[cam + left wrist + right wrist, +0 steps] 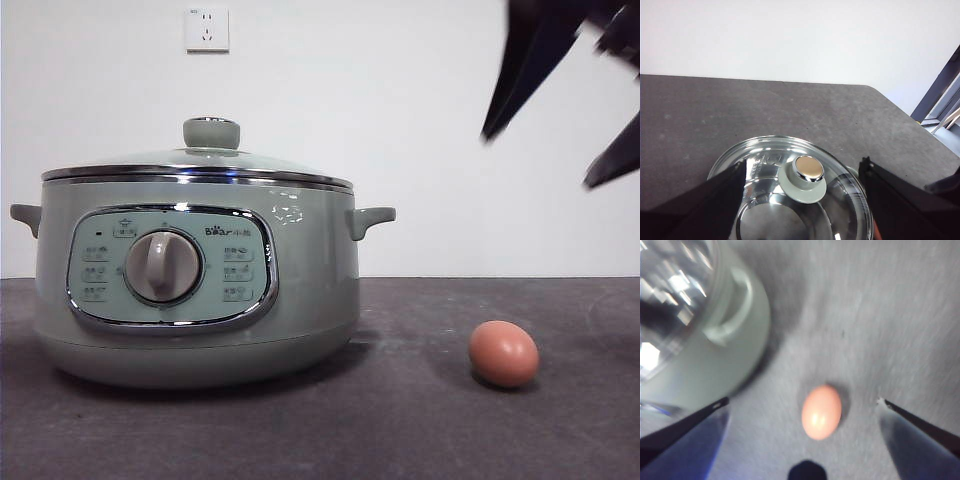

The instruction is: Pick up the egg,open the lid,put the egg in the pot,close the lid

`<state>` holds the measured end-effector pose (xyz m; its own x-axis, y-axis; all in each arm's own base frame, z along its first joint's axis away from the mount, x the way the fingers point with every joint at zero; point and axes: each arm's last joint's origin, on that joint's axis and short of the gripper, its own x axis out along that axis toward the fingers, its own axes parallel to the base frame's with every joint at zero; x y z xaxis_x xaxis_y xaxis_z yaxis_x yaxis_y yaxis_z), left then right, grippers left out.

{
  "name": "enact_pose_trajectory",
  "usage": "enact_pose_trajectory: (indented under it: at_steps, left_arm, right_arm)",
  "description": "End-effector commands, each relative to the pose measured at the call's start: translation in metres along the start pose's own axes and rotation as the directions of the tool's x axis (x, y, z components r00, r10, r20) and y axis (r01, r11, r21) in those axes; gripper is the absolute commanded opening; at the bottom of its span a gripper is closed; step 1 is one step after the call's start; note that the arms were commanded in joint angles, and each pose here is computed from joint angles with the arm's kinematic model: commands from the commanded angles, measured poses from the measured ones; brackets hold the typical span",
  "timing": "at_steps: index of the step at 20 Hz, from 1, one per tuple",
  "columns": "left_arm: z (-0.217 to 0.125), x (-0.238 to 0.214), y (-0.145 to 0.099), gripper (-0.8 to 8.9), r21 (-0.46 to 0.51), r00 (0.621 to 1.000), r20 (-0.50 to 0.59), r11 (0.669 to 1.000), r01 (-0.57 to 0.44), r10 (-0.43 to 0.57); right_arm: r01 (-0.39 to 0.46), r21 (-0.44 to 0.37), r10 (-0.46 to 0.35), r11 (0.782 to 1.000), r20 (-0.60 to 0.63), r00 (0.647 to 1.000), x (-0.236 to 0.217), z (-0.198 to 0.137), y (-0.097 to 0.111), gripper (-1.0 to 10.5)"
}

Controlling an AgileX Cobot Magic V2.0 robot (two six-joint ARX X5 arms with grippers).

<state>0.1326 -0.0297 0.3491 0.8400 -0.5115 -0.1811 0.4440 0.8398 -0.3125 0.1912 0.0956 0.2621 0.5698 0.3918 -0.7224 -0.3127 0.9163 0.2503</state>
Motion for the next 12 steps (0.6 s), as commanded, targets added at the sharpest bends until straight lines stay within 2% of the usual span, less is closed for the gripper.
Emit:
enact_pose_trajectory:
  at_steps: [1, 5, 7, 12]
  left_arm:
    - [0.001, -0.001, -0.001, 3.77, 0.015, 1.0, 0.01, 1.0, 0.007, -0.007]
    - [0.001, -0.001, -0.001, 3.77, 0.013, 1.0, 0.005, 1.0, 0.012, -0.012]
    - [0.001, -0.001, -0.001, 3.77, 0.013, 1.0, 0.002, 1.0, 0.022, -0.022]
    - [0.001, -0.001, -0.001, 3.77, 0.013, 1.0, 0.002, 1.0, 0.021, -0.021]
  right_arm:
    - [0.026, -0.017, -0.027, 1.0, -0.08, 0.996, 0.022, -0.004, 0.012, 4.3]
    - [0.118, -0.058, -0.128, 0.991, -0.194, 0.973, 0.061, -0.013, 0.016, 4.3]
    - [0.134, -0.063, -0.145, 0.989, -0.239, 0.96, 0.078, -0.017, 0.014, 4.3]
    - [0.137, -0.055, -0.147, 0.989, -0.263, 0.953, 0.106, -0.021, 0.012, 4.3]
